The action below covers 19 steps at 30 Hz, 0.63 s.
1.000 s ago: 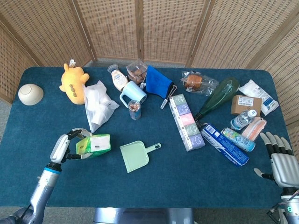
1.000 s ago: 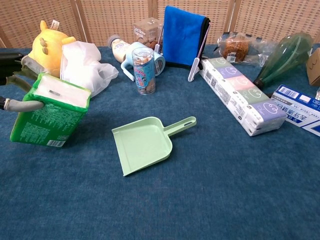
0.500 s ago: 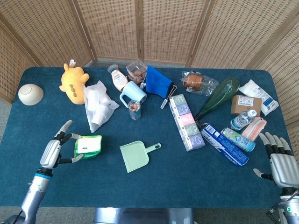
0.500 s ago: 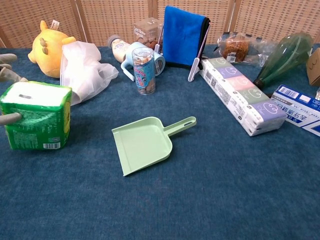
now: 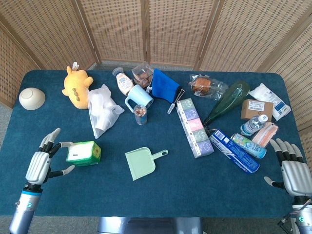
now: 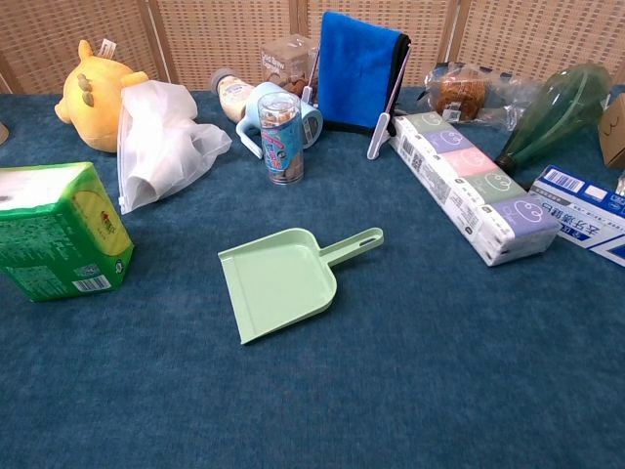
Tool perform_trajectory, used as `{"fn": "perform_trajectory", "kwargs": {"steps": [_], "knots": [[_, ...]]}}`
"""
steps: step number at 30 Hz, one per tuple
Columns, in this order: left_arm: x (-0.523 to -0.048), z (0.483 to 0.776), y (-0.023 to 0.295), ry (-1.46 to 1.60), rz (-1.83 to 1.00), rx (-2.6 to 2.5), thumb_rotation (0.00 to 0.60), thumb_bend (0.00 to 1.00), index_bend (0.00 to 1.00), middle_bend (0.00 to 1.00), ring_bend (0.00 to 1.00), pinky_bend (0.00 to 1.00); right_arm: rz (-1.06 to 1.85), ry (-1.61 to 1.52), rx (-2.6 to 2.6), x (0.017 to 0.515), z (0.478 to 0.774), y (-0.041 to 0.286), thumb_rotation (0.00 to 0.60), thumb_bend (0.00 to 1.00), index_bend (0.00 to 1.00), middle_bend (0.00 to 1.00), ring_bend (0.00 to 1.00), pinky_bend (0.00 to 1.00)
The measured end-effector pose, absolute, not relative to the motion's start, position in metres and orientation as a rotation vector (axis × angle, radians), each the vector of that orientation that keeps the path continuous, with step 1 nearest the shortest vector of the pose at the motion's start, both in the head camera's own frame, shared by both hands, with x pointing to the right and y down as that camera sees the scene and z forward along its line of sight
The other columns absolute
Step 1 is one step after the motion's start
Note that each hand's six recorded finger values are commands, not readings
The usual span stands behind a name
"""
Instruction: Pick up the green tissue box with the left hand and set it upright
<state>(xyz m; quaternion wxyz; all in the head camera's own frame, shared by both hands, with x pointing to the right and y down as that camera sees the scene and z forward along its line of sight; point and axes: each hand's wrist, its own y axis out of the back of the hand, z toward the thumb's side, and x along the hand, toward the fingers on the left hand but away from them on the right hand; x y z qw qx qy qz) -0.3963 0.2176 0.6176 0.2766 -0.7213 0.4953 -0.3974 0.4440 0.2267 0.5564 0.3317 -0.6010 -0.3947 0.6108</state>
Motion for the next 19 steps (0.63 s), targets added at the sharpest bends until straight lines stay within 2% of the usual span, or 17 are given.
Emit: {"fn": "perform_trajectory", "kwargs": {"steps": [8,13,19], "knots": [[-0.405,0.583,0.211,1.199,-1.179,-1.817,0.600,0.11,0.20,0.00,0.00,0.00,1.592,-1.034,-1.567,0.444,0.554,0.227,0.600,0.00,0.00,0.00,0.00,0.02],[-0.421,0.562,0.206,1.053,-1.345,-1.696,0.600,0.11,0.18,0.00,0.00,0.00,1.587,-1.039,-1.554,0.444,0.551,0.226,0.600,0.00,0.00,0.00,0.00,0.02],[-0.440,0.551,0.211,0.922,-1.527,-1.583,0.600,0.11,0.17,0.00,0.00,0.00,1.580,-1.039,-1.498,0.446,0.548,0.224,0.600,0.00,0.00,0.00,0.00,0.02]]}}
